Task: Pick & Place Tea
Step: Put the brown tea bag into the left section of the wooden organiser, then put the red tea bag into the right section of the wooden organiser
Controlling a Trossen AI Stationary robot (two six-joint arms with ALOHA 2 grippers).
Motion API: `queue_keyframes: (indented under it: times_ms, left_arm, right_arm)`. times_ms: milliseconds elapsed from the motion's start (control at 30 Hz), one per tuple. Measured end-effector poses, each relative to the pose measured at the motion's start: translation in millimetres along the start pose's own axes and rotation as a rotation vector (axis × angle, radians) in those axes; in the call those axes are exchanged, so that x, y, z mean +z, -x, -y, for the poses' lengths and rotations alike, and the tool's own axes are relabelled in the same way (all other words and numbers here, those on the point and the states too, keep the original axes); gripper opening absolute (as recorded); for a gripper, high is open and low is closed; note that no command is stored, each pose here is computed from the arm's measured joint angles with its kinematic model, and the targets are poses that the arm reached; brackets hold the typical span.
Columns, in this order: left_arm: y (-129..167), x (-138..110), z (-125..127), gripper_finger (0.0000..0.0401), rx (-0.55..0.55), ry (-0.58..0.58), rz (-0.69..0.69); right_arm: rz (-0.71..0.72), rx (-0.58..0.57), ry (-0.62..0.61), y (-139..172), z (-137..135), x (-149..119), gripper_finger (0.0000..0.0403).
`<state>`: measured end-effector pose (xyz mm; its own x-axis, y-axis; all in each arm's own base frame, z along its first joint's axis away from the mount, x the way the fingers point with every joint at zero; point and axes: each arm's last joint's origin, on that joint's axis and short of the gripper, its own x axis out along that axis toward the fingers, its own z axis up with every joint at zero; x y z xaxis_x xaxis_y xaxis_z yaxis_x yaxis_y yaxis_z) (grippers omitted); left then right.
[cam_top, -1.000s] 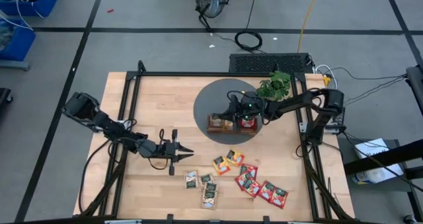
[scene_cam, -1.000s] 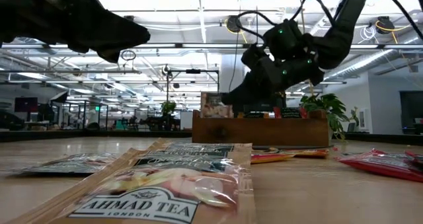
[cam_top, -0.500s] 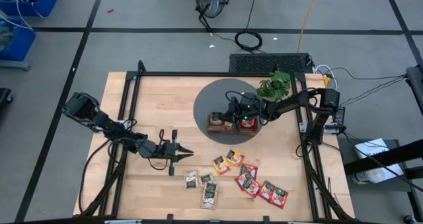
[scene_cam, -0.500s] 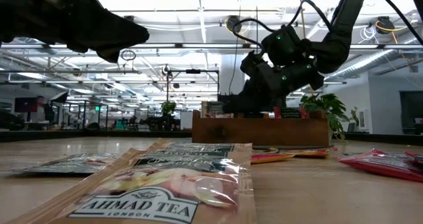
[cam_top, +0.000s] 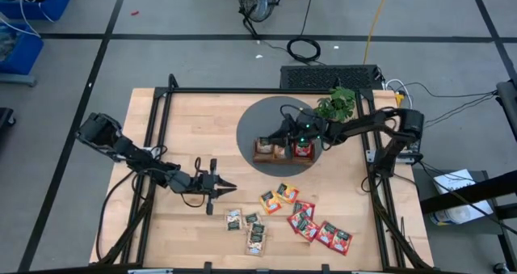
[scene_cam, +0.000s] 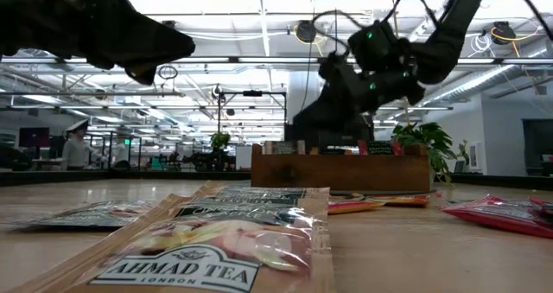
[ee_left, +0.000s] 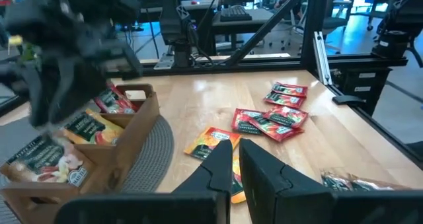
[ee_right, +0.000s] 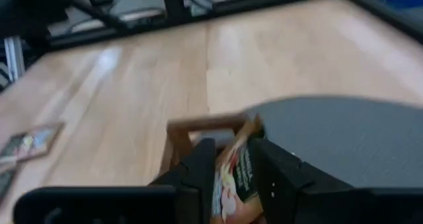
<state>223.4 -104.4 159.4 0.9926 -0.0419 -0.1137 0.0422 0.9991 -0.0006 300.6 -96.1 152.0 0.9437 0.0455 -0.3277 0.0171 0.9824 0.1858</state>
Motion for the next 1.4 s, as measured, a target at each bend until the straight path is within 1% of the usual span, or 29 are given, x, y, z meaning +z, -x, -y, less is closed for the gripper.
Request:
queue_keyframes:
  times_ms: [167, 267, 333, 400, 533, 600, 700, 833, 867, 933, 1033, 1133, 1233, 1333, 1400]
  left_arm:
    - [-0.1, 0.0, 0.0, 0.0031, 0.001, 0.036, -0.001]
    - [-0.1, -0.8, 0.0, 0.0031, 0.002, 0.049, -0.008]
    - [-0.1, -1.0, -0.1, 0.003, 0.003, 0.049, -0.01]
    - [-0.1, -1.1, -0.1, 0.003, 0.003, 0.048, -0.012]
    - [-0.1, -1.1, -0.1, 0.003, 0.003, 0.06, -0.012]
    - [-0.1, -1.1, -0.1, 0.003, 0.003, 0.079, -0.011]
    - [-0.1, -1.1, -0.1, 0.003, 0.003, 0.111, -0.011]
    - [-0.1, -0.7, -0.2, 0.003, 0.004, 0.182, -0.007]
    - [-0.8, -0.4, -0.7, 0.003, 0.008, 0.207, -0.008]
    - [-8.4, 0.7, -0.1, 0.003, 0.024, 0.219, -0.035]
    - [-26.7, 3.1, 7.9, 0.003, 0.018, 0.166, -0.099]
    - [-55.3, 8.8, 21.5, 0.003, -0.03, 0.093, -0.142]
    - [-84.1, 14.1, 31.4, 0.003, -0.049, 0.034, -0.165]
    - [-108.1, 19.3, 37.4, 0.003, -0.1, 0.036, -0.205]
    - [-124.0, 20.7, 40.6, 0.003, -0.154, 0.086, -0.241]
  right_arm:
    - [0.037, -0.002, 0.01, 25.8, -10.2, 28.5, 0.0109]
    - [0.023, 0.02, 0.011, 46.1, -27.2, 43.2, 0.0107]
    - [0.006, 0.054, 0.033, 60.7, -45.1, 50.8, 0.0092]
    - [-0.018, 0.07, 0.067, 75.3, -65.3, 55.1, 0.0069]
    - [-0.09, 0.092, 0.155, 102.4, -109.5, 51.5, 0.0012]
    - [-0.111, 0.12, 0.176, 114.4, -129.2, 41.3, 0.0008]
    - [-0.12, 0.174, 0.158, 129.7, -152.8, 19.5, 0.0013]
    - [-0.168, 0.256, 0.128, 146.5, -177.0, -21.6, 0.0003]
    - [-0.177, 0.281, 0.132, 149.7, -181.3, -32.7, 0.0002]
    - [-0.164, 0.319, 0.161, 154.6, -189.0, -54.0, 0.0003]
    - [-0.092, 0.303, 0.187, 158.3, -192.1, -78.4, 0.0001]
    - [-0.031, 0.282, 0.184, 160.0, -189.2, -92.6, 0.0002]
    - [-0.025, 0.277, 0.169, 160.3, -185.0, -101.8, 0.0001]
    - [-0.051, 0.269, 0.129, 160.2, -181.1, -109.4, 0.0002]
    - [-0.07, 0.262, 0.097, 160.1, -179.0, -113.6, 0.0002]
